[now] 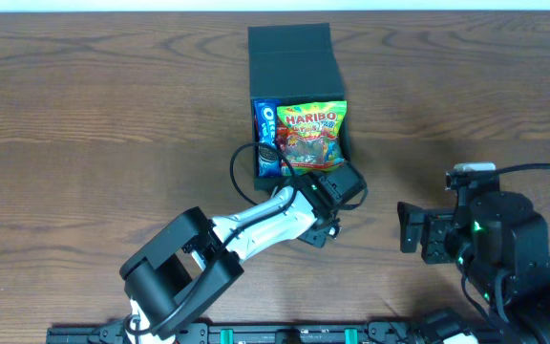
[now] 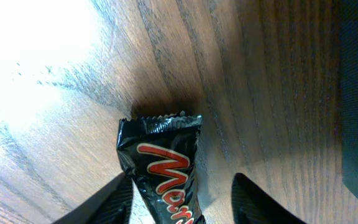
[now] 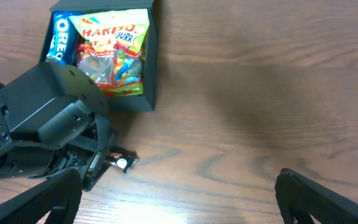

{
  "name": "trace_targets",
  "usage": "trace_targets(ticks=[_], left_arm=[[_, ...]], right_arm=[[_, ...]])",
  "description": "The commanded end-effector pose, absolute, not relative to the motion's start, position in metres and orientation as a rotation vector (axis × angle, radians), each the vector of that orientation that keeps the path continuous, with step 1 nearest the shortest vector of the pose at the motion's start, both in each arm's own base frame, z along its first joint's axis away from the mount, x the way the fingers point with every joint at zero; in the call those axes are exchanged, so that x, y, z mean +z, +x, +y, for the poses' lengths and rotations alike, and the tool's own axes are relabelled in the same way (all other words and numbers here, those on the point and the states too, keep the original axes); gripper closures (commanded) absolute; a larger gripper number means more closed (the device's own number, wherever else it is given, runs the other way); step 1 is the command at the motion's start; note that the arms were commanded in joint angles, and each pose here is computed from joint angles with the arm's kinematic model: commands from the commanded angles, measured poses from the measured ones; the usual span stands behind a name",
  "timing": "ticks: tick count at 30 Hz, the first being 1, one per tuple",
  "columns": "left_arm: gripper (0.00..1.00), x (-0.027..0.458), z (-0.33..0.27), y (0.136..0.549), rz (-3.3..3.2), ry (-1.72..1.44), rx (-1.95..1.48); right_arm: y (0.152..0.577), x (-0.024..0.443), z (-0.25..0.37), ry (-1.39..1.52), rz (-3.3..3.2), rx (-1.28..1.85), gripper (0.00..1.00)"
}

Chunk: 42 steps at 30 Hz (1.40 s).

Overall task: Pack container
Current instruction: 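Close the left gripper on the Mars bar's end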

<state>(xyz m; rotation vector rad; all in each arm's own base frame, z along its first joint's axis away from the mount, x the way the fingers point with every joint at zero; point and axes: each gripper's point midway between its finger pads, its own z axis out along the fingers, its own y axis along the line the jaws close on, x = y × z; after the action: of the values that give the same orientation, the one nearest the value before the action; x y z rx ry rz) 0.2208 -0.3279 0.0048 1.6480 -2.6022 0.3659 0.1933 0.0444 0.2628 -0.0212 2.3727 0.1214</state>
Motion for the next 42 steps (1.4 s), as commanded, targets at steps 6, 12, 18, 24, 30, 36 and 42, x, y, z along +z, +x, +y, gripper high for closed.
trace_targets(ticks=[6,12,18,24,30,36,42], left_arm=[[0.61,-0.004,-0.327,0.218,-2.533,1.715,0.334],[0.73,-0.004,-0.327,0.218,-2.533,1.713,0.334],[0.75,-0.003,-0.331,0.217,-2.529,1.703,0.351],[0.94,-0.003,-0.333,0.215,-2.515,1.690,0.351],[0.94,-0.002,-0.335,0.212,-2.500,1.675,0.352],[0.94,0.004,-0.341,0.206,-2.483,1.615,0.370],[0.94,0.031,-0.331,0.210,-2.566,1.587,0.416]], right_arm=[[0.193,0.264,0.043,-0.008,2.367,0.117,0.01],[0.193,0.264,0.043,-0.008,2.367,0.117,0.01],[0.193,0.264,0.043,-0.008,2.367,0.117,0.01],[0.193,0.264,0.043,-0.008,2.367,0.117,0.01],[0.193,0.264,0.043,-0.008,2.367,0.117,0.01],[0.193,0.264,0.043,-0.008,2.367,0.117,0.01],[0.193,0.264,0.043,-0.008,2.367,0.117,0.01]])
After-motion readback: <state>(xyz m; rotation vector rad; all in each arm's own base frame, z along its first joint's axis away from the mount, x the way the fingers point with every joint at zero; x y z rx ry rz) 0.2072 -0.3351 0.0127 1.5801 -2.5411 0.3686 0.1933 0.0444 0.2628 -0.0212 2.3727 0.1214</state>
